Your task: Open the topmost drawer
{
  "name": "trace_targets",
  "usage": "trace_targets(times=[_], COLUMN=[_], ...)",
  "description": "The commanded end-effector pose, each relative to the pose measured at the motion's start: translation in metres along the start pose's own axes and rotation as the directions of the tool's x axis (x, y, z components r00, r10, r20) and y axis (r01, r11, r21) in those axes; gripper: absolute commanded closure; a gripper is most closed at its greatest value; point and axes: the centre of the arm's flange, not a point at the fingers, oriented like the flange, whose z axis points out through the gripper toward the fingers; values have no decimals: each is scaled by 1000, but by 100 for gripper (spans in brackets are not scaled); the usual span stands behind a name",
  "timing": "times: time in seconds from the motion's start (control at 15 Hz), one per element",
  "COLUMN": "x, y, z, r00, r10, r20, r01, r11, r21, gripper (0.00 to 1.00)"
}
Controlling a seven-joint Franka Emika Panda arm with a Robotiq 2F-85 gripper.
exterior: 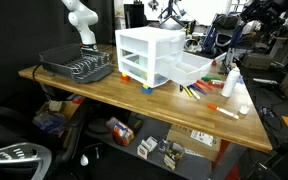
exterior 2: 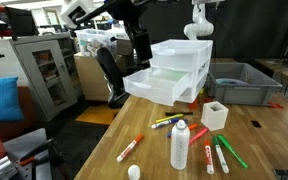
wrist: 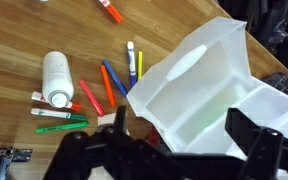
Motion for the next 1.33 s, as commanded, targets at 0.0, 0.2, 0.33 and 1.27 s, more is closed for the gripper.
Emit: trace_targets(times=[0.0,0.2,0.33,1.27], x=[13,20,26,41], y=[-9,-26,-30,-39], z=[25,53,67,66], r00=[997,985,973,936], r10=[46,143,211,353], r20=[-62,-91,-97,5], r01=[-37,-108,-154,-272], r11=[988,943,898,713], r21=[147,315,413,647], gripper=[0,0,0,0])
